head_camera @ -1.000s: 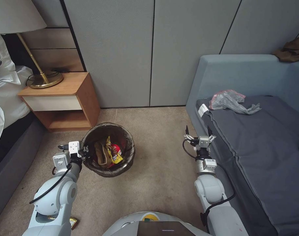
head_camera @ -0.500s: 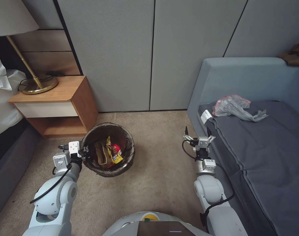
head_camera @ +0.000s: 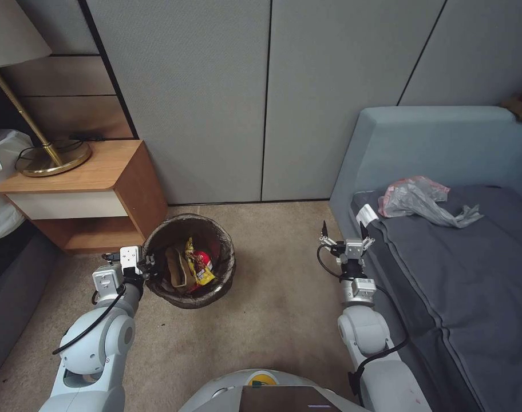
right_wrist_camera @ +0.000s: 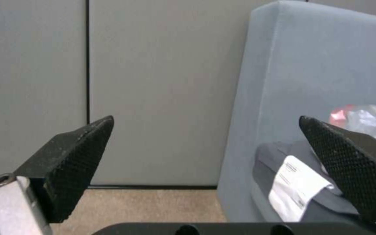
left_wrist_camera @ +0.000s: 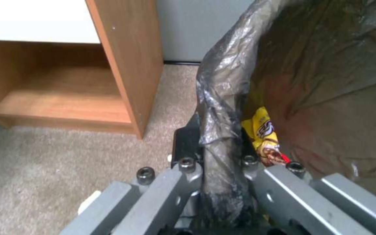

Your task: Pick up the trash bin, then pick up the garbage from the floor and place it into the trash bin.

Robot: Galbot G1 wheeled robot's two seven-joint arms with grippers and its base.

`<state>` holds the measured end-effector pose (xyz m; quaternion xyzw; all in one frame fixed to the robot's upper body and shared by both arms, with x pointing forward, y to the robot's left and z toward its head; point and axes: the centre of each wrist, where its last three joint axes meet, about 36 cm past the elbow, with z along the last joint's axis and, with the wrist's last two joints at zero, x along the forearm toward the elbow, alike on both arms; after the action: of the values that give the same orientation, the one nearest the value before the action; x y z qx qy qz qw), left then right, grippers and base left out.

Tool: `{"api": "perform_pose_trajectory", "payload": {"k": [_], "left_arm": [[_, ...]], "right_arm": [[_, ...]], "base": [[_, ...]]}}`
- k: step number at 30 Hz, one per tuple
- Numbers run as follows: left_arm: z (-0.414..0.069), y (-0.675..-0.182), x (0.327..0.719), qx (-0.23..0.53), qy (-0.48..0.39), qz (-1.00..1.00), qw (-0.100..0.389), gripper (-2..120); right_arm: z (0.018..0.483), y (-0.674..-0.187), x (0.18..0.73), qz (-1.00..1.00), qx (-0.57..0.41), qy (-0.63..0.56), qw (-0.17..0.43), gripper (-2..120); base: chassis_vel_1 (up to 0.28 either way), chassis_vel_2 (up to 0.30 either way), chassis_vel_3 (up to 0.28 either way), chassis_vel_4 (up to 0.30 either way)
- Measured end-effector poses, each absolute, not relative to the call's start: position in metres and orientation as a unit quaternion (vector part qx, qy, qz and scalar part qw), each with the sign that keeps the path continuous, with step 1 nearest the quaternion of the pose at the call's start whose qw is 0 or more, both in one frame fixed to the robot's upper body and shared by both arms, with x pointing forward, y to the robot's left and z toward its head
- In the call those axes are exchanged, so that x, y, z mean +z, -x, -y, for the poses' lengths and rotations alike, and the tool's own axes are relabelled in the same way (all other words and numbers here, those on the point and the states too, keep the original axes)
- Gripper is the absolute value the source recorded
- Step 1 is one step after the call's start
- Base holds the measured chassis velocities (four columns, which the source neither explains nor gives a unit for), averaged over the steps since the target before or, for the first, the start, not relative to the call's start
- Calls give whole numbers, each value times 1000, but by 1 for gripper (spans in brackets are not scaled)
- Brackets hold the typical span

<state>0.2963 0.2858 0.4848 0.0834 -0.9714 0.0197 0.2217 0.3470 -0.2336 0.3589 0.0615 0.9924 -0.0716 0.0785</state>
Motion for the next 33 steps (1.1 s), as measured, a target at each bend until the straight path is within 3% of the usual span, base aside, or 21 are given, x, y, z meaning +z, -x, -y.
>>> {"api": "perform_pose_trajectory", "payload": {"k": [14, 33], "left_arm": [[-286, -296, 484, 26, -82, 972, 219, 0], [-286, -296, 488, 31, -72, 972, 220, 0]], "right_arm": [[230, -347, 356, -993, -73, -70, 68, 100], [227, -347, 354, -993, -76, -69, 61, 100]], "base": [[-96, 83, 85, -82], [10, 12, 13, 12]]}}
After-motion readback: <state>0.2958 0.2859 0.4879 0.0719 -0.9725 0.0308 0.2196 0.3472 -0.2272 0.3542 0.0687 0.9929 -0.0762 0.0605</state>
